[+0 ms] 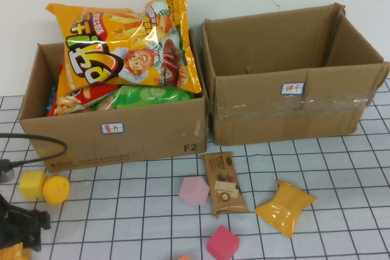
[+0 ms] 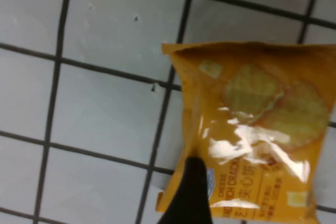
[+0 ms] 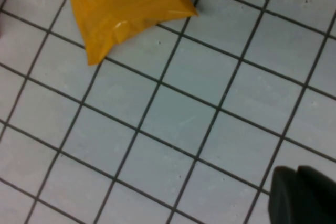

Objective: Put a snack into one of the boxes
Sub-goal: Pick up the biscuit

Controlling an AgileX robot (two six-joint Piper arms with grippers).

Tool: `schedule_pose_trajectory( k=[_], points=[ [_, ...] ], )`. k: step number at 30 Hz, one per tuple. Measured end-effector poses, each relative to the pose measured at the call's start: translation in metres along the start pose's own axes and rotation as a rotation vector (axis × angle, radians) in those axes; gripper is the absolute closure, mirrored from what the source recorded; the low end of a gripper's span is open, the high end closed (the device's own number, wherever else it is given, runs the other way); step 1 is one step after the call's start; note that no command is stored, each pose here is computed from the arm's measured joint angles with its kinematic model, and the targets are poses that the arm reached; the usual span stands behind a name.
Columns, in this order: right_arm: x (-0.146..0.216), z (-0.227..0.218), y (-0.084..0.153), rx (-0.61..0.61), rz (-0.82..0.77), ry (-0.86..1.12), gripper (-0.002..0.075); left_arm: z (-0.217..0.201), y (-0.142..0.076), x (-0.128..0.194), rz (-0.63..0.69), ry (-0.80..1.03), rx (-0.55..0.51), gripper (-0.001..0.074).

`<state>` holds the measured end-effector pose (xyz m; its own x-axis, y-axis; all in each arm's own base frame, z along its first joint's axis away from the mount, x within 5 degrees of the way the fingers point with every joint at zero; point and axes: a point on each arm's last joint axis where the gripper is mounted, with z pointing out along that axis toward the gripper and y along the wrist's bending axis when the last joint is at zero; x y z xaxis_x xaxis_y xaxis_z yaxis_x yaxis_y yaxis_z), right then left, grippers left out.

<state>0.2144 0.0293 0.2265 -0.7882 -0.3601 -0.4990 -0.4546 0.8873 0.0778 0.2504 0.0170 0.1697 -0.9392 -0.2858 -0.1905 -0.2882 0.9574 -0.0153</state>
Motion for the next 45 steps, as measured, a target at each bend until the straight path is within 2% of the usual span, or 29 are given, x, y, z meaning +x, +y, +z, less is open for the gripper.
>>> schedule_pose_trajectory(
  k=[17, 20, 25, 32, 36, 40, 43, 45],
  points=[
    [-0.004, 0.001, 0.004, -0.049, -0.012, -0.041, 0.0718, 0.014, 0.000, -0.010, 0.001, -0.013, -0.034, 0.0147],
    [-0.005, 0.001, 0.004, -0.055, -0.018, -0.046, 0.0718, 0.014, 0.000, -0.010, -0.001, -0.013, -0.034, 0.0183],
    [-0.005, 0.001, 0.005, -0.061, -0.015, -0.053, 0.0718, 0.014, 0.001, -0.010, 0.006, -0.004, -0.035, 0.0323],
    [-0.006, 0.001, 0.006, -0.073, -0.029, -0.062, 0.0718, 0.013, -0.002, -0.008, 0.040, 0.024, -0.007, 0.0332],
    [-0.006, 0.001, 0.006, -0.073, -0.033, -0.062, 0.0718, 0.005, -0.010, -0.013, 0.057, 0.065, 0.059, 0.0334],
    [-0.006, 0.001, 0.006, -0.073, -0.032, -0.063, 0.0718, -0.009, -0.027, -0.019, 0.091, 0.106, 0.202, 0.0335],
    [-0.006, 0.001, 0.006, -0.073, -0.040, -0.063, 0.0718, -0.022, -0.049, -0.023, 0.145, 0.118, 0.305, 0.0335],
    [-0.006, 0.001, 0.006, -0.074, -0.047, -0.065, 0.0718, -0.033, -0.072, -0.022, 0.219, 0.117, 0.358, 0.0335]
  ],
)
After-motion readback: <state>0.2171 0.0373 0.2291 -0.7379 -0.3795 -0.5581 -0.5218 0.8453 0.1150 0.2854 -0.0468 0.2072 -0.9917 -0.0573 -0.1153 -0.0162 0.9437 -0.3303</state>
